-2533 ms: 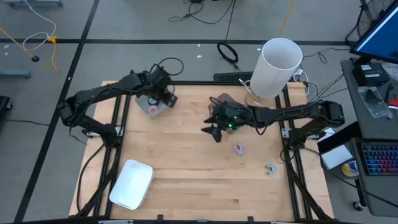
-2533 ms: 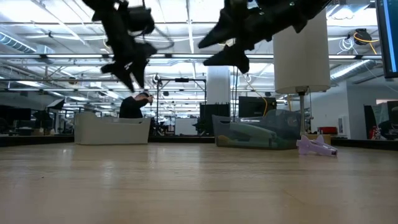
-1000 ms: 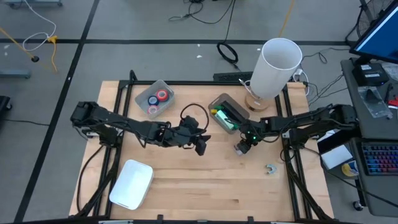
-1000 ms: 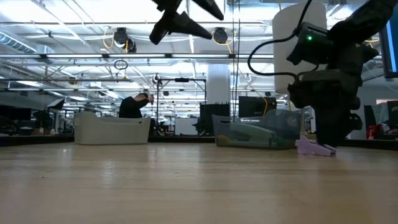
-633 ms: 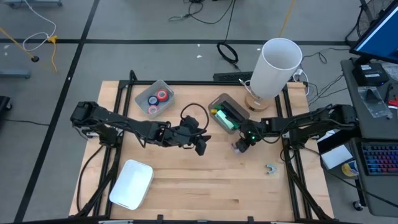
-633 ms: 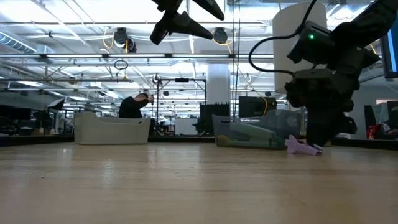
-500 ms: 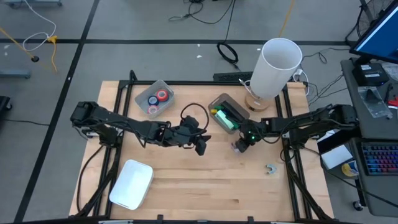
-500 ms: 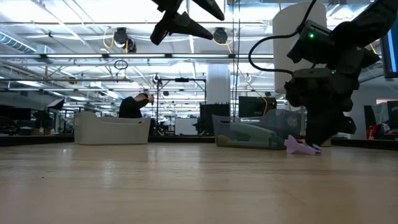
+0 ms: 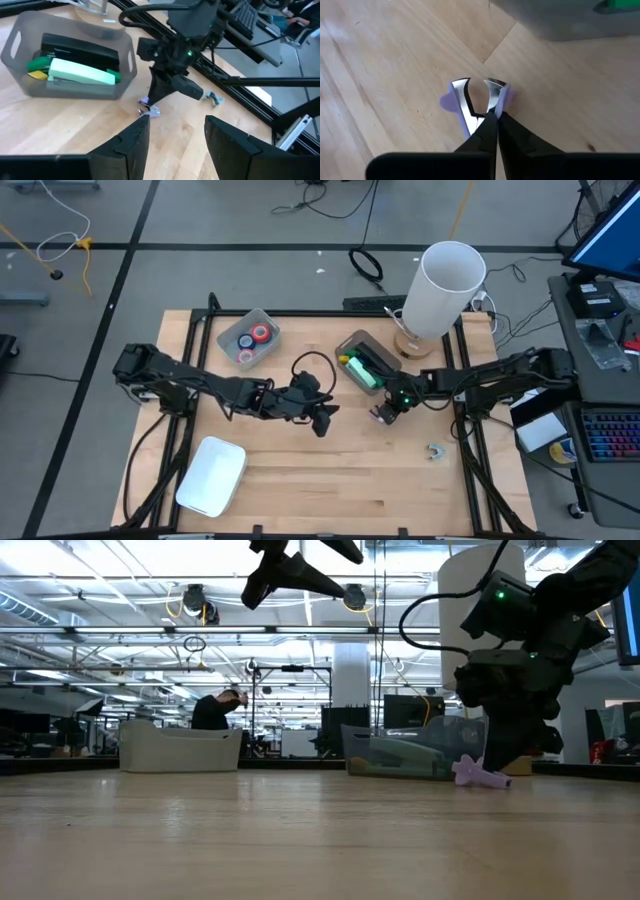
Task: Pick and place Stapler, Stapler remover, tape
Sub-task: Put the purple staple remover into the white bin
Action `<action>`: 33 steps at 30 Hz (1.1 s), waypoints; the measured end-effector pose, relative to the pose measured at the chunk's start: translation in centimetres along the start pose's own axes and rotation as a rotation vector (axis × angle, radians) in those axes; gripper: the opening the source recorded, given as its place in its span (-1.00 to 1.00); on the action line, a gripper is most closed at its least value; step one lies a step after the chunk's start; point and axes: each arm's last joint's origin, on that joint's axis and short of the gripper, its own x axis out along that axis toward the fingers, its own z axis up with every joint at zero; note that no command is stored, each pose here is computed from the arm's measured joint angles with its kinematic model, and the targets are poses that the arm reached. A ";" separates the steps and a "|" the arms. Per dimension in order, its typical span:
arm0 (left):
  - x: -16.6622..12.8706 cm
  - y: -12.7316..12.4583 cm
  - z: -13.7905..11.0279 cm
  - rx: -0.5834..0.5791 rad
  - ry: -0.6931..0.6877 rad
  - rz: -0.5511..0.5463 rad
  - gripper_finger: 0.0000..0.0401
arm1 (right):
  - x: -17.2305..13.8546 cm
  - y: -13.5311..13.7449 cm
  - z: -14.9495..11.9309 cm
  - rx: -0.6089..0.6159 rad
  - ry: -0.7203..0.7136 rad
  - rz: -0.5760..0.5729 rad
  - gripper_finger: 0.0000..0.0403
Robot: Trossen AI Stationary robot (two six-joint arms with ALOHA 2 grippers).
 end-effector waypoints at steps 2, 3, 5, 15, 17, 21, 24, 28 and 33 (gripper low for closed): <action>-0.1 -0.2 -0.2 0.002 0.008 -0.011 -0.06 | -0.1 0.1 0.0 -0.005 0.004 0.011 -0.99; -0.1 -0.3 -0.3 -0.001 0.015 -0.020 -0.06 | -0.2 0.2 -0.1 -0.011 0.010 0.025 -0.99; -0.2 -0.5 -0.5 -0.005 0.036 -0.044 -0.06 | -0.4 0.5 -0.4 -0.026 0.024 0.054 -1.00; -0.5 -1.4 -1.2 0.069 0.049 -0.083 -0.06 | -3.4 4.8 -0.3 -0.073 -0.140 0.461 -1.00; -0.3 -1.6 -1.2 0.089 0.028 -0.093 -0.06 | -4.0 5.7 0.0 -0.079 -0.205 0.538 -1.00; -0.1 -1.8 -0.8 0.079 -0.019 -0.113 -0.06 | -5.1 7.0 0.6 -0.094 -0.310 0.692 -1.00; 0.1 -2.0 -0.6 0.070 -0.043 -0.143 -0.06 | -5.8 7.6 1.0 -0.105 -0.367 0.773 -1.00; -0.1 -2.4 -0.1 0.053 -0.066 -0.203 -0.06 | -6.4 8.0 1.3 -0.100 -0.414 0.844 -1.00; 0.0 -2.6 0.0 0.057 -0.084 -0.223 -0.06 | -6.9 8.3 1.5 -0.096 -0.442 0.894 -1.00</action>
